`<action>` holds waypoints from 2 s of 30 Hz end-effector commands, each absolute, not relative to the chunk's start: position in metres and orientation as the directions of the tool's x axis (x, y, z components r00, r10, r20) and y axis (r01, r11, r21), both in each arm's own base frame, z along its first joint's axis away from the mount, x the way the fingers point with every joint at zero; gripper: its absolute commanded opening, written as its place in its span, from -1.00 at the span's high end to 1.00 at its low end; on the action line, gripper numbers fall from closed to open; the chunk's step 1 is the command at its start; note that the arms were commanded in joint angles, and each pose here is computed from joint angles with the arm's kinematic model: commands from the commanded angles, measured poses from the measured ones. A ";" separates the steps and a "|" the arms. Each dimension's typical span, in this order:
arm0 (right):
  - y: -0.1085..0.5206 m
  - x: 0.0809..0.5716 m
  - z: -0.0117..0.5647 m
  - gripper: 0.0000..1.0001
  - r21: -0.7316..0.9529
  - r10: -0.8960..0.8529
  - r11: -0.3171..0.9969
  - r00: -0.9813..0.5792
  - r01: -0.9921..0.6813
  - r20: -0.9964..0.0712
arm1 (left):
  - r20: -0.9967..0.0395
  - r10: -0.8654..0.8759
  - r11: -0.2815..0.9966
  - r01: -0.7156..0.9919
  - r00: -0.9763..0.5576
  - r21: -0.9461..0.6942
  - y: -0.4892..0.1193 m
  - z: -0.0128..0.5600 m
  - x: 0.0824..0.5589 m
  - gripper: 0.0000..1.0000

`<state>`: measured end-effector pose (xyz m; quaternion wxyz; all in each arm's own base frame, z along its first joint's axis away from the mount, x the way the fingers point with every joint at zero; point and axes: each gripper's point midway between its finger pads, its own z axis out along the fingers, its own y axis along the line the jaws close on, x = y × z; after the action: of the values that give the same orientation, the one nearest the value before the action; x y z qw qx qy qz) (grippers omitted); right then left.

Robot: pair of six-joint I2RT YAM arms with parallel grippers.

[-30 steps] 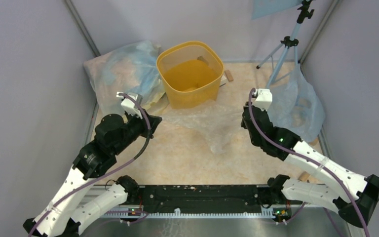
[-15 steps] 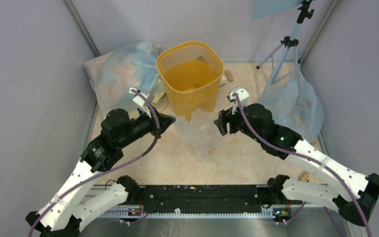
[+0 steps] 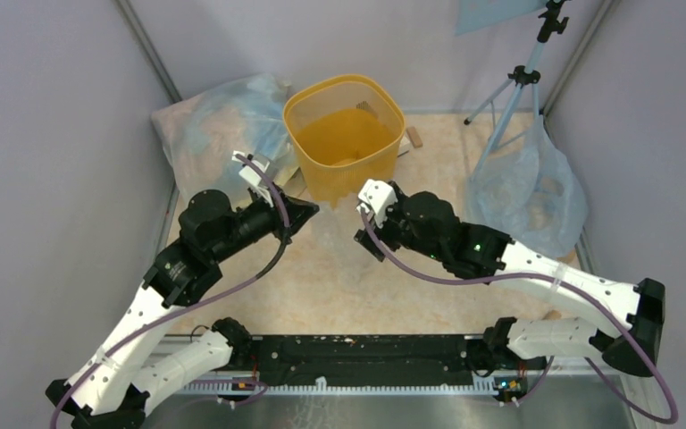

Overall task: Put the trash bags into the trash bin
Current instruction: Unfold the trash bag at the center of the board.

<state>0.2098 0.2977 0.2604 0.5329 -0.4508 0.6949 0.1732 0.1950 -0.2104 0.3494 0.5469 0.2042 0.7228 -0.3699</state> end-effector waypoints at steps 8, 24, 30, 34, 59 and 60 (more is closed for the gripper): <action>0.305 0.233 0.326 0.99 -0.291 -0.356 0.622 0.069 -0.727 -0.932 | -0.973 -0.118 0.665 0.712 -0.196 -0.224 -0.203 0.394 0.200 1.00; 0.197 0.256 0.392 1.00 0.077 0.028 0.956 -0.173 -0.282 -0.985 | -0.951 -0.038 0.942 0.305 -0.307 -0.137 -0.127 0.335 0.233 0.52; 0.205 0.255 0.390 1.00 0.103 0.042 0.949 -0.204 -0.297 -0.978 | -0.944 -0.069 0.847 0.481 -0.324 -0.227 -0.161 0.328 0.216 -0.93; 0.210 0.259 0.386 1.00 0.112 0.046 0.951 -0.226 -0.288 -0.973 | -0.930 -0.175 0.630 0.689 -0.324 -0.359 -0.206 0.335 0.187 -0.97; 0.212 0.257 0.383 1.00 0.146 0.076 0.947 -0.241 -0.287 -0.967 | -0.832 -0.343 0.536 0.636 -0.436 -0.555 -0.246 0.291 0.220 -0.70; 0.211 0.257 0.383 1.00 0.144 0.076 0.948 -0.239 -0.283 -0.968 | -0.833 -0.348 0.527 0.645 -0.431 -0.554 -0.246 0.295 0.218 -0.74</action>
<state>0.2587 0.2231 0.3697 0.5975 -0.0891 0.7838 0.1440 0.2149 -0.2478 0.2607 0.4850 0.1187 0.7360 -0.4572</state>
